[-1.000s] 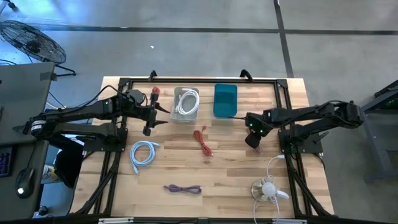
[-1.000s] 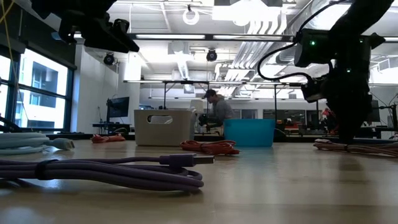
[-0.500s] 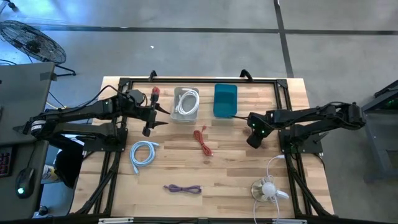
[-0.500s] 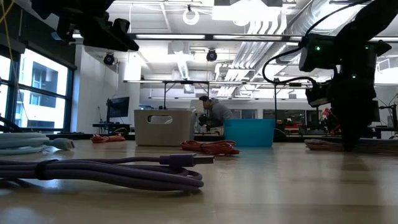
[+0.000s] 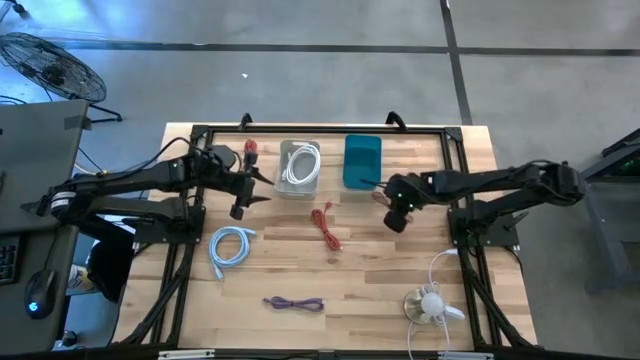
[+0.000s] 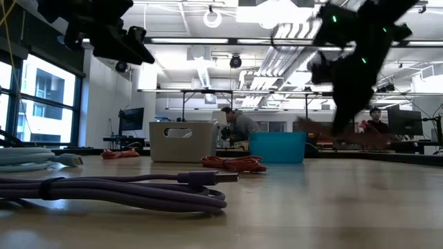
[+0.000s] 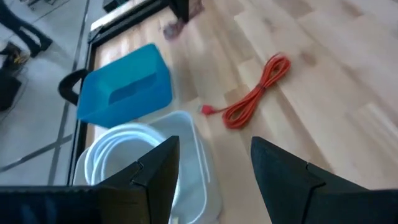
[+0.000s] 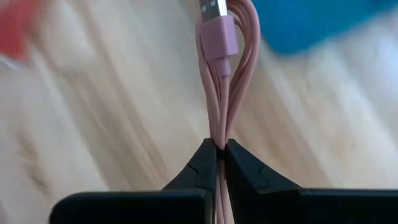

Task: Pick & Place USB Port
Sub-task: Put the pink charger cable into the blue bin

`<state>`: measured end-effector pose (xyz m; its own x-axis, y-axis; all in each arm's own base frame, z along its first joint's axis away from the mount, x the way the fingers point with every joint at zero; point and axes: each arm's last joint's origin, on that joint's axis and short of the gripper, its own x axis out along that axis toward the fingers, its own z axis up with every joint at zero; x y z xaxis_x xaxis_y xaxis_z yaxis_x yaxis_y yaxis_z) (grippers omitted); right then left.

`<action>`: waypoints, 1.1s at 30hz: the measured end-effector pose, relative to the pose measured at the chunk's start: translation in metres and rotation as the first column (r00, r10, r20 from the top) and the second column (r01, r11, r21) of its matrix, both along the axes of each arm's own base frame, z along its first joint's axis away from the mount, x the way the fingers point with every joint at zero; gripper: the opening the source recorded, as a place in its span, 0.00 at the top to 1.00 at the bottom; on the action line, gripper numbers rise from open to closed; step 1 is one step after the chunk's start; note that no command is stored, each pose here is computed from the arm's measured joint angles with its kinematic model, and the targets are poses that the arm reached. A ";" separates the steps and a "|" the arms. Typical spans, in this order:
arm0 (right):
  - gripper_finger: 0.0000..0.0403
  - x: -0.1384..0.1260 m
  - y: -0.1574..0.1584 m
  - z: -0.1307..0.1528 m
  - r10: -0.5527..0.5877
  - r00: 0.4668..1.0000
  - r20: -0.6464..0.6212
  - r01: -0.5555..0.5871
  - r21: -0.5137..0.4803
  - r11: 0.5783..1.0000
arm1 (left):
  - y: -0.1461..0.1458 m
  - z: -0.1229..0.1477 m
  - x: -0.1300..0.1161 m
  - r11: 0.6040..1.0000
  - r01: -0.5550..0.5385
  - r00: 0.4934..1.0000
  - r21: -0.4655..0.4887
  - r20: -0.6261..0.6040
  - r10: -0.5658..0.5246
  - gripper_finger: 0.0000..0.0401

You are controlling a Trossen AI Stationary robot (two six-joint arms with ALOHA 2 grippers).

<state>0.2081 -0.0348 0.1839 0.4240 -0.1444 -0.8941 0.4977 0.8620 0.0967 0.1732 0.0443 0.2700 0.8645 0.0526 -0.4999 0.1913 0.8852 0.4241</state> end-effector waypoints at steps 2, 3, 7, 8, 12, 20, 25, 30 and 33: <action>0.98 0.009 -0.001 0.017 0.030 0.998 0.058 -0.029 -0.029 0.999 | 0.001 -0.002 0.002 1.000 -0.023 1.000 0.010 -0.015 0.023 0.52; 0.98 0.013 -0.001 0.025 0.045 0.996 0.077 -0.042 -0.051 0.998 | 0.002 -0.003 0.003 0.999 -0.036 0.999 0.017 -0.022 0.036 0.52; 0.98 0.025 -0.006 0.057 0.066 0.987 0.146 -0.041 -0.168 0.985 | 0.004 -0.003 0.005 0.996 -0.082 0.996 0.046 -0.020 0.083 0.52; 0.98 0.027 -0.009 0.063 0.055 0.986 0.160 -0.024 -0.192 0.981 | 0.005 -0.003 0.005 0.993 -0.102 0.994 0.058 -0.021 0.103 0.52; 0.98 0.030 -0.026 0.082 -0.017 0.972 0.233 0.071 -0.223 0.972 | 0.007 -0.002 0.004 0.979 -0.175 0.984 0.103 -0.019 0.178 0.52; 0.98 0.033 -0.063 0.089 -0.225 0.869 0.441 0.312 -0.135 0.941 | 0.010 -0.002 0.003 0.954 -0.263 0.963 0.141 -0.023 0.269 0.52; 0.98 0.047 -0.077 0.078 -0.303 0.821 0.483 0.381 -0.070 0.922 | 0.010 -0.004 0.002 0.955 -0.264 0.962 0.137 -0.039 0.271 0.52; 0.98 0.064 -0.085 0.061 -0.329 0.800 0.502 0.390 -0.017 0.921 | 0.009 -0.006 0.001 0.957 -0.258 0.960 0.136 -0.072 0.269 0.52; 0.98 0.066 -0.089 0.057 -0.357 0.792 0.495 0.419 -0.014 0.908 | 0.009 -0.010 -0.002 0.959 -0.249 0.957 0.132 -0.119 0.265 0.52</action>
<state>0.2744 -0.1235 0.2405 0.6725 -0.4782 -0.5648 0.7121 0.6259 0.3179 0.1715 0.0528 0.2599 0.7397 0.3277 -0.5877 0.0258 0.8590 0.5114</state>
